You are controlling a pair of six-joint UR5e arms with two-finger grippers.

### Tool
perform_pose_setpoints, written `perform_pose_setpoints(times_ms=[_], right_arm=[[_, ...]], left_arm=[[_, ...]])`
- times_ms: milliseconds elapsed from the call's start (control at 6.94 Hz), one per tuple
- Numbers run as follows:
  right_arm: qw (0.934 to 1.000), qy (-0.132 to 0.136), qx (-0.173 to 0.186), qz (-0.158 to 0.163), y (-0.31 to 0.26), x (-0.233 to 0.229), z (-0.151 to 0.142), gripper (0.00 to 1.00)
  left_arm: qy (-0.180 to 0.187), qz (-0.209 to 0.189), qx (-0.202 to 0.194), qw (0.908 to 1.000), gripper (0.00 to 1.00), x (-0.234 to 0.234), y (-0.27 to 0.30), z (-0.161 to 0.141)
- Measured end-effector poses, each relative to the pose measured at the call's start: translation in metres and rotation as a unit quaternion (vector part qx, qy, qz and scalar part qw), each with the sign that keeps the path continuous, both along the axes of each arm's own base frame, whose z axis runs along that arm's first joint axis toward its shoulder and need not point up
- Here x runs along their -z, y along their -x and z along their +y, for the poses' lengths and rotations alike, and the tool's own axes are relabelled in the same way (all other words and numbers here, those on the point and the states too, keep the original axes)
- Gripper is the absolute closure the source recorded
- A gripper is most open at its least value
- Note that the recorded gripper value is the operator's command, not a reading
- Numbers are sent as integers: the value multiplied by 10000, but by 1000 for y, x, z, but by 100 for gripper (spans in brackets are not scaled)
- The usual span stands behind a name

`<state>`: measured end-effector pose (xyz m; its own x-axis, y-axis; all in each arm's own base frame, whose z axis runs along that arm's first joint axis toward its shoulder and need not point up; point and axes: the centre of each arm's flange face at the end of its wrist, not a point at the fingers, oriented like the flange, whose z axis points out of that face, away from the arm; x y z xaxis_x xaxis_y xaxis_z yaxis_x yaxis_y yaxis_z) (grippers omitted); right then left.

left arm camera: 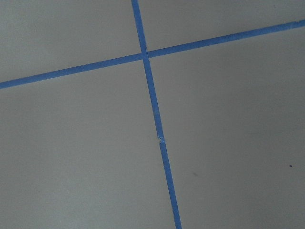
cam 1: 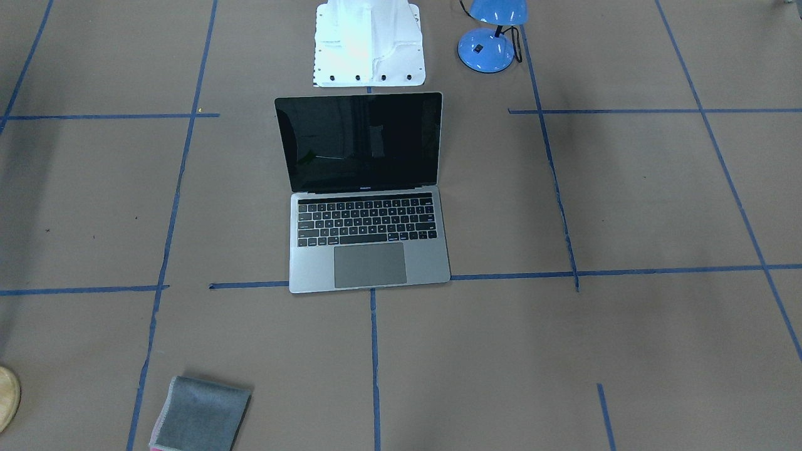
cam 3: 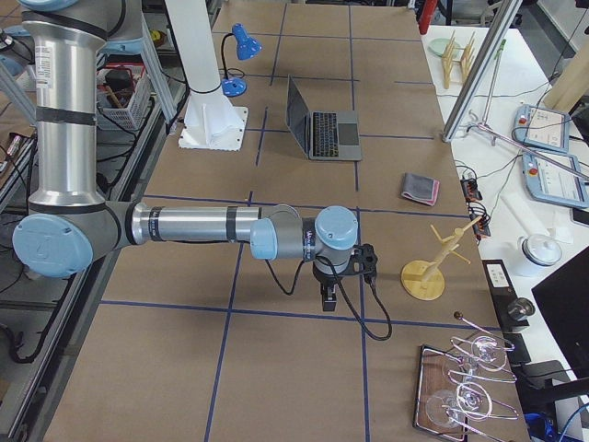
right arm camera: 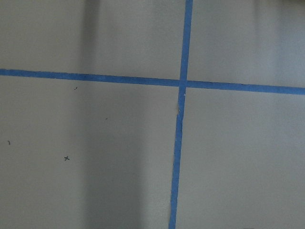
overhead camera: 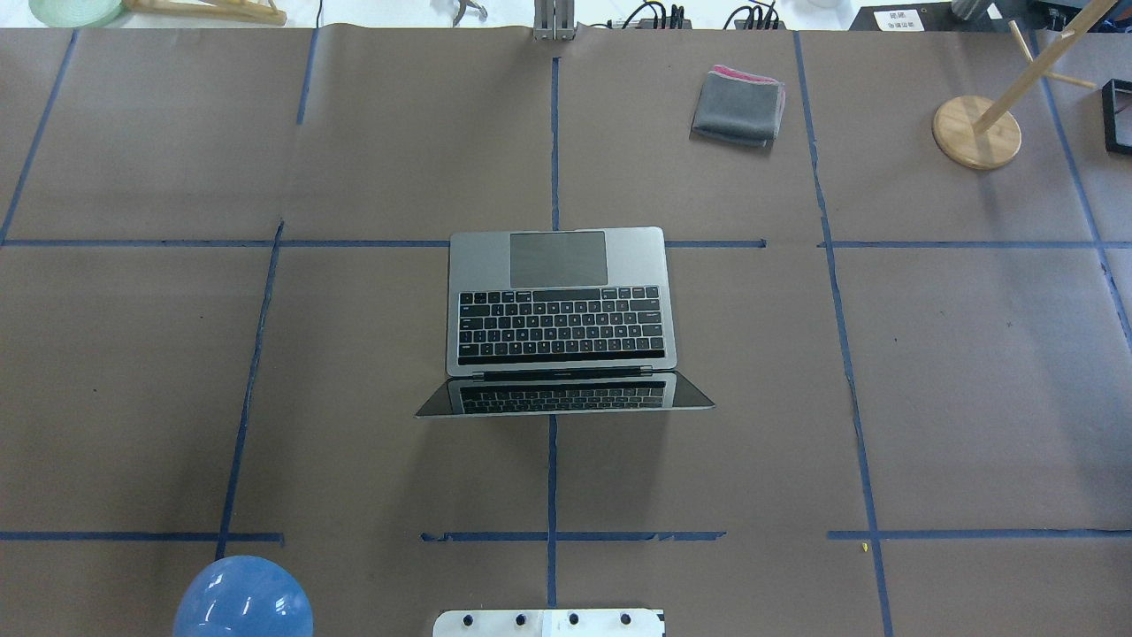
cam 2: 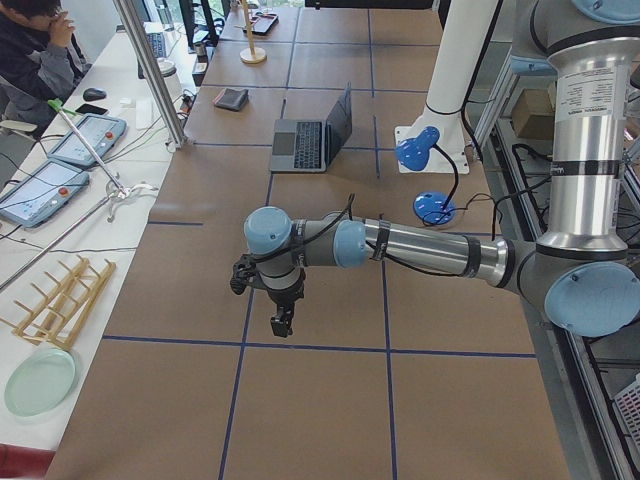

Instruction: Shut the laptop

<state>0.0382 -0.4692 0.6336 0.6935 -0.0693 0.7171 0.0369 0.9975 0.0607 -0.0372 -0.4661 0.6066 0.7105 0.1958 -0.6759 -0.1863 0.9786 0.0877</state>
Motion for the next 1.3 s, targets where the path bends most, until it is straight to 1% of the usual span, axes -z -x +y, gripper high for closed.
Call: perform_pose_setpoints(times_ms=[432, 577, 721, 865, 1009, 1297], right_arm=[[10000, -15, 4, -1, 0, 1, 0, 0], [10000, -91, 7, -4, 0, 3, -2, 0], [9996, -299, 9, -23, 1, 9, -5, 1], [9987, -499, -8, -51, 1, 15, -7, 4], [9984, -547, -70, -90, 6, 24, -9, 7], [9983, -390, -340, -259, 40, 61, -11, 13]], left_arm=[[-18, -1, -9, 10000, 0, 1, -1, 0], [-66, 2, 0, 10000, 0, 6, -1, -3], [-309, 15, 19, 9995, 0, 20, -2, -16], [-644, 38, 36, 9979, 0, 41, -3, -37], [-862, 74, 52, 9962, 0, 57, -4, -50], [-854, 211, 472, 9950, 0, 81, -12, -58]])
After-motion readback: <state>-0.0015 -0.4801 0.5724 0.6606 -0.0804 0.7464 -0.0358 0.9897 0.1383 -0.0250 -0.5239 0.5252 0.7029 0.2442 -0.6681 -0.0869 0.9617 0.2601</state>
